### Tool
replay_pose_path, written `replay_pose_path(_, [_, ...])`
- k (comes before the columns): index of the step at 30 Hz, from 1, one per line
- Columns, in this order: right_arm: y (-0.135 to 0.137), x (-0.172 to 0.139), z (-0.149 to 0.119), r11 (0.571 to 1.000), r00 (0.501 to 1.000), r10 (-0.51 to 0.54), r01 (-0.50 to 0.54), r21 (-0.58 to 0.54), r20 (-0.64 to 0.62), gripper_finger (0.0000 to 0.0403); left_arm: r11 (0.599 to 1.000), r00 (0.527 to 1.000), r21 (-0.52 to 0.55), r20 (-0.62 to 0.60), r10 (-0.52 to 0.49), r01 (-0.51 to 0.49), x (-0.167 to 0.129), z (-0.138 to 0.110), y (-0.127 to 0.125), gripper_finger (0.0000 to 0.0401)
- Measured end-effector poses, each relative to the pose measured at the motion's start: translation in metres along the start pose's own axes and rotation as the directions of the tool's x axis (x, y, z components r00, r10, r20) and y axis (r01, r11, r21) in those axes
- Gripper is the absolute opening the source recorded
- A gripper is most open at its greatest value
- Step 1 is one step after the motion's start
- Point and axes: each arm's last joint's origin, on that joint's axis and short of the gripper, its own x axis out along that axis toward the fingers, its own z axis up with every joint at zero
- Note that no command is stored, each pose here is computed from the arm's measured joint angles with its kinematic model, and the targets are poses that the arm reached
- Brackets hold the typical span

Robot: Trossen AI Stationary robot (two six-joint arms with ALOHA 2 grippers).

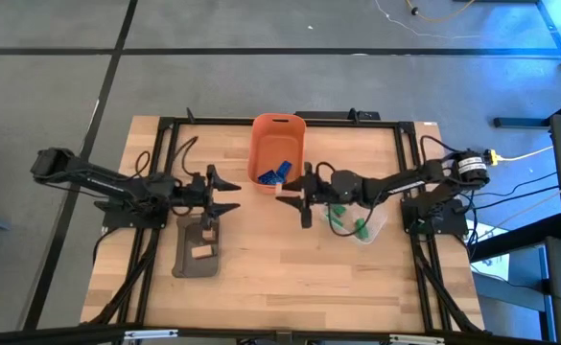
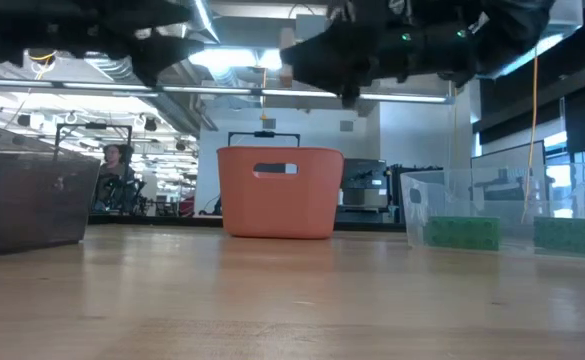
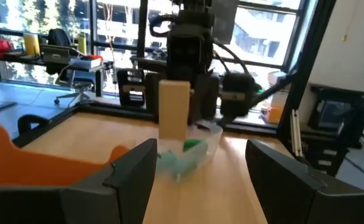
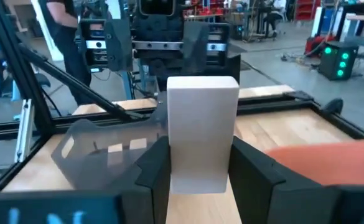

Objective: Sort & place blocks by color
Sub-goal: Put the brown block into the black bin

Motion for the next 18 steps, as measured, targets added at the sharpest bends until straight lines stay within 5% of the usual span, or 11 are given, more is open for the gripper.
replay_pose_path(18, [0.017, 0.035, -0.013, 0.997, 0.999, 0.009, -0.012, -0.08, -0.039, 0.0127, 0.998, 0.989, 0.037, -0.136, 0.054, -0.05, 0.066, -0.006, -0.012, 0.0238])
